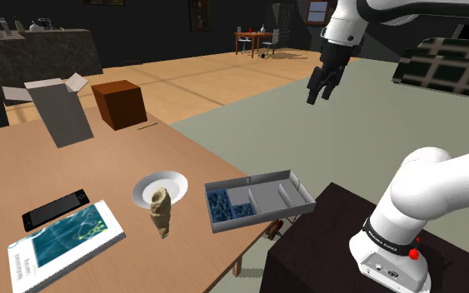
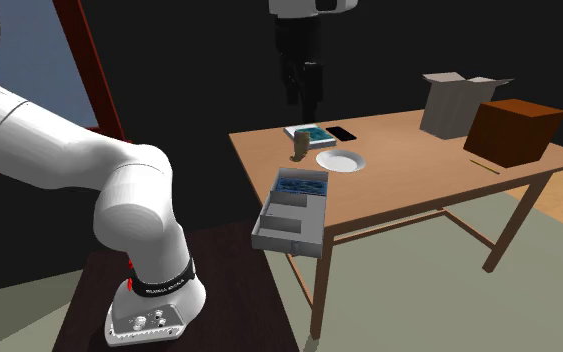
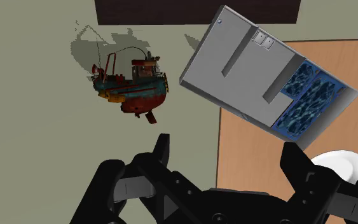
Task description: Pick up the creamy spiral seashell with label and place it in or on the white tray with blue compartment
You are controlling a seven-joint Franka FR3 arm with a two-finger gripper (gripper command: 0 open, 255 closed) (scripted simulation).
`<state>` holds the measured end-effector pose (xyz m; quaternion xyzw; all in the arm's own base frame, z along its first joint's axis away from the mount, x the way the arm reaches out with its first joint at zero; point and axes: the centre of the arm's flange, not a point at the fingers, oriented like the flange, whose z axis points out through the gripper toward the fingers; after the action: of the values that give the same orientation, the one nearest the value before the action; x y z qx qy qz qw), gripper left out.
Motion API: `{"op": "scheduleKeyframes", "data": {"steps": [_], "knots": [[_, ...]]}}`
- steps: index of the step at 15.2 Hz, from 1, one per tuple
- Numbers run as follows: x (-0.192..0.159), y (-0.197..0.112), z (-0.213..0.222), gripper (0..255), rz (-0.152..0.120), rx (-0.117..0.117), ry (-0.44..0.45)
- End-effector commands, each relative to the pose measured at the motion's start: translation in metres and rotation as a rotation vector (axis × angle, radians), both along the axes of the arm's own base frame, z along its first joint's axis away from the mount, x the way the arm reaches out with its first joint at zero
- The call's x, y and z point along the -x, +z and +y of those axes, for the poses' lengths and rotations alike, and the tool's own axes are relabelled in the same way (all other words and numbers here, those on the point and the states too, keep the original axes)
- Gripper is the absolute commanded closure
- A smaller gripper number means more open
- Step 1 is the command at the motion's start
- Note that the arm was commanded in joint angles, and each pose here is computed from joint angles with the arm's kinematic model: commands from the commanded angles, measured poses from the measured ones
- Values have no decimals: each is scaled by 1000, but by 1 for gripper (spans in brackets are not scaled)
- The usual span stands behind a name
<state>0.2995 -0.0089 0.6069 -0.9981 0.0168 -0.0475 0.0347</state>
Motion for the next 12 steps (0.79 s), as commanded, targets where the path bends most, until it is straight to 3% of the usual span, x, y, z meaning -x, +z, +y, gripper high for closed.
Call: {"op": "scheduleKeyframes", "data": {"steps": [1, 12], "knots": [[0, 0, 0, 0, 0, 0, 0], [-54, -66, 113, 0, 38, -50, -33]]}}
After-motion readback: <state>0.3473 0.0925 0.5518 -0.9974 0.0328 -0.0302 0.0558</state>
